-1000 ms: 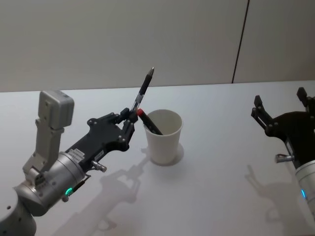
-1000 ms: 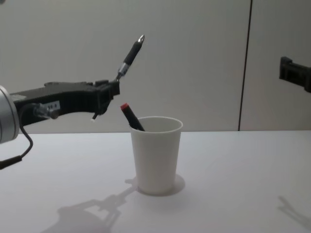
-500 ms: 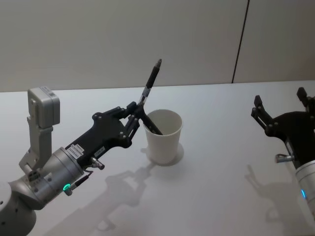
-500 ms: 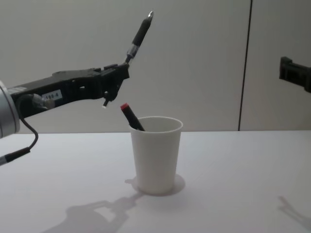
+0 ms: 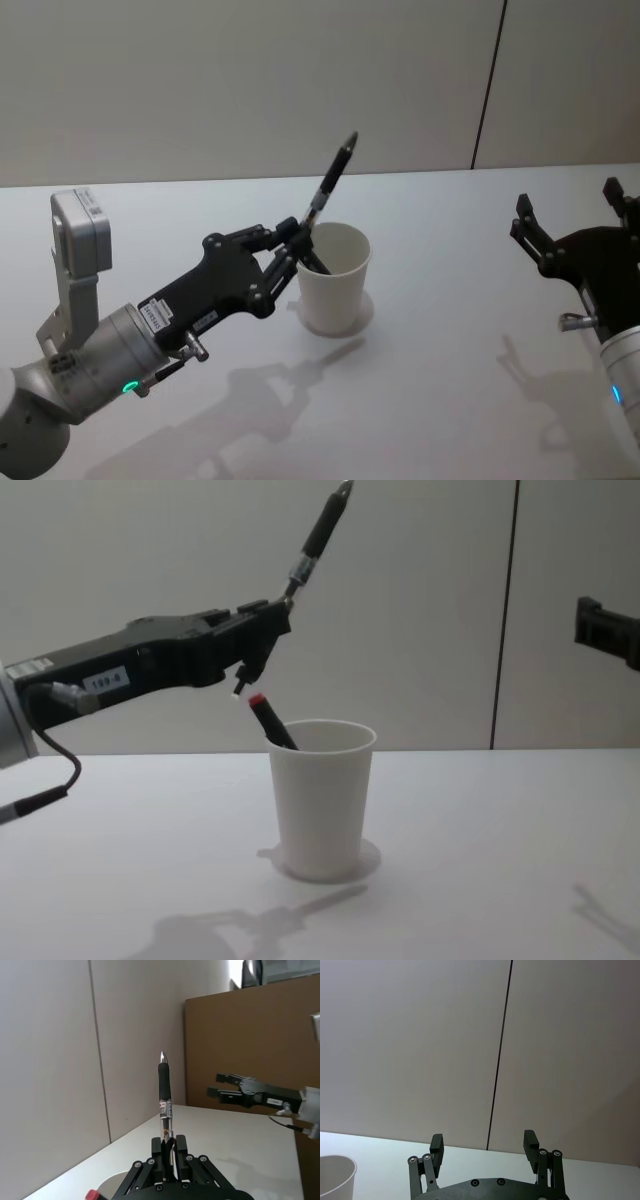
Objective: Place the pen into the pen holder.
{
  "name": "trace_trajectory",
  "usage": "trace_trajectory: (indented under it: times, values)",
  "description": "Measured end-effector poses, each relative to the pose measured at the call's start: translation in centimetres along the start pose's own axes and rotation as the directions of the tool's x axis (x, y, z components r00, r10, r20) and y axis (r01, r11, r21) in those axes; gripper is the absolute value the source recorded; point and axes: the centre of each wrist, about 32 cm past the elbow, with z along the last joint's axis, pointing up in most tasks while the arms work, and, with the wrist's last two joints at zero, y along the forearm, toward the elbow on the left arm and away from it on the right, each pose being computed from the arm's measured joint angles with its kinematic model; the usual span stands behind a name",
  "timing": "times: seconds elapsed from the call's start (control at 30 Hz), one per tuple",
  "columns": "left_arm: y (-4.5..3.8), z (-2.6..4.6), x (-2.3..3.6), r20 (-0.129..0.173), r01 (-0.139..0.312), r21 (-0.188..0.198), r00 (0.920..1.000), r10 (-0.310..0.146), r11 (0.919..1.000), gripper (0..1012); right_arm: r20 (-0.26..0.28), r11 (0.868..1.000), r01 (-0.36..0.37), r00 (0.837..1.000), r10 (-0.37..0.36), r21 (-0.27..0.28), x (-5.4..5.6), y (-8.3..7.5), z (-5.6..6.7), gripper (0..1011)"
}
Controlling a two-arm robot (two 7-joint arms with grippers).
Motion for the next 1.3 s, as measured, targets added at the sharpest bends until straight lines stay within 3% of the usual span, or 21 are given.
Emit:
trace_trajectory:
  times: [0.1,0.4,0.83,1.3]
  values:
    - [0.07,-0.13,0.22,0.008,0.038,-0.006,0.9992,-0.038,0.9993,176,0.000,1.000,0.000,1.000,0.000,0.000,0.0,0.0,0.0,1001]
    - [0.16,-0.31,0.52,0.021,0.091,-0.013,0.9957,-0.091,0.9958,176,0.000,1.000,0.000,1.000,0.000,0.000,0.0,0.0,0.0,1001]
    - [0.21,-0.40,0.69,0.029,0.122,-0.016,0.9922,-0.122,0.9924,176,-0.004,1.000,-0.015,1.000,0.015,0.003,0.1,0.0,0.0,1001]
    - [0.24,-0.44,0.75,0.032,0.135,-0.017,0.9905,-0.134,0.9908,176,-0.041,0.990,-0.141,0.989,0.142,0.023,1.1,0.0,0.2,1002]
